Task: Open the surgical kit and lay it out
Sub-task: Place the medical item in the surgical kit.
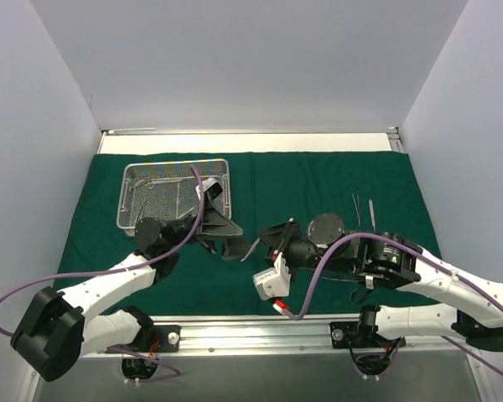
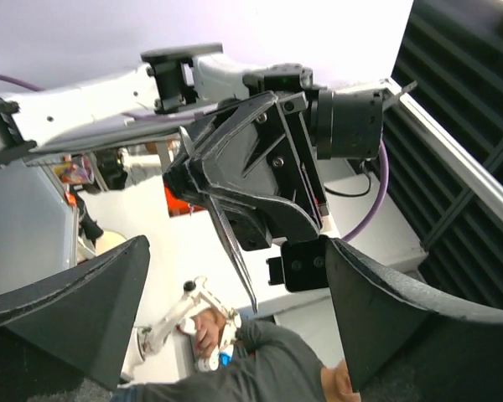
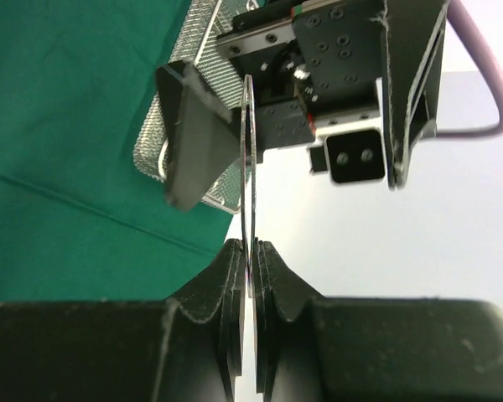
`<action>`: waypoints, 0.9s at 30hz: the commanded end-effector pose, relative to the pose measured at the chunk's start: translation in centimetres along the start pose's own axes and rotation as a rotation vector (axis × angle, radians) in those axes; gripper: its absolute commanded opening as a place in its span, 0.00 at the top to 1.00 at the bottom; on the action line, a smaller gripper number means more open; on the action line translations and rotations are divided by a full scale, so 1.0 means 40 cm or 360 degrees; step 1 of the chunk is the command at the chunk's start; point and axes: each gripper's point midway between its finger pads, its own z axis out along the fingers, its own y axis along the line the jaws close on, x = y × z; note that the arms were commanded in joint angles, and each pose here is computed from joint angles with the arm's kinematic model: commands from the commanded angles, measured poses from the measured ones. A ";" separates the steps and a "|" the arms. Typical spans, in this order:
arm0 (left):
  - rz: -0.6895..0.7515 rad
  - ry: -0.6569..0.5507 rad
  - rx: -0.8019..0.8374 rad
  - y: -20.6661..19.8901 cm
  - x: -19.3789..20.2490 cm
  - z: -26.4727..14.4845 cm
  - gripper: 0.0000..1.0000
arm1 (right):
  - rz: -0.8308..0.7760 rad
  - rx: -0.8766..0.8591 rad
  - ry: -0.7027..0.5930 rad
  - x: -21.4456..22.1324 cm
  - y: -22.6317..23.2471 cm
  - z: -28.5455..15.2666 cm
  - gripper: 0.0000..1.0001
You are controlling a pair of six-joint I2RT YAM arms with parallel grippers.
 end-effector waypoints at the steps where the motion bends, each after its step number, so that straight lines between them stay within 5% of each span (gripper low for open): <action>1: -0.0436 -0.0132 0.0012 -0.028 -0.047 -0.044 0.06 | 0.0107 0.0049 0.0000 0.004 -0.003 -0.020 1.00; 6: -0.0148 -0.0303 -0.0160 -0.014 -0.138 -0.129 0.06 | 0.0561 0.0128 0.0141 0.113 0.031 -0.019 1.00; 7: -0.0257 -0.0390 -0.0293 0.013 -0.178 -0.139 0.06 | 0.0740 0.0136 0.0163 0.142 0.047 -0.016 1.00; 9: -0.0034 -0.0476 -0.0516 0.059 -0.216 -0.181 0.06 | 0.1059 0.0269 0.0291 0.243 0.048 -0.023 1.00; 10: -0.0202 -0.0558 -0.0708 0.085 -0.226 -0.206 0.06 | 0.1246 0.0279 0.0350 0.277 0.080 -0.018 1.00; 12: 0.0068 -0.0631 -0.0963 0.114 -0.260 -0.265 0.06 | 0.1508 0.0429 0.0484 0.377 0.085 -0.037 1.00; 13: -0.0032 -0.0725 -0.1170 0.156 -0.258 -0.306 0.06 | 0.1633 0.0472 0.0534 0.411 0.098 -0.039 1.00; 15: 0.0143 -0.0655 -0.1360 0.151 -0.291 -0.328 0.06 | 0.1988 0.0603 0.0663 0.505 0.120 -0.053 1.00; 16: 0.0038 -0.0646 -0.1553 0.181 -0.267 -0.367 0.06 | 0.2105 0.0669 0.0703 0.539 0.118 -0.064 1.00; 18: 0.0219 -0.0582 -0.1787 0.154 -0.300 -0.399 0.06 | 0.2393 0.0716 0.0792 0.601 0.160 -0.056 1.00; 21: 0.0448 -0.0732 -0.2137 0.087 -0.326 -0.477 0.06 | 0.2630 0.0833 0.1054 0.682 0.227 -0.072 1.00; 27: 0.0467 -0.1118 -0.2506 0.022 -0.345 -0.597 0.06 | 0.3052 0.1069 0.1507 0.811 0.386 -0.162 1.00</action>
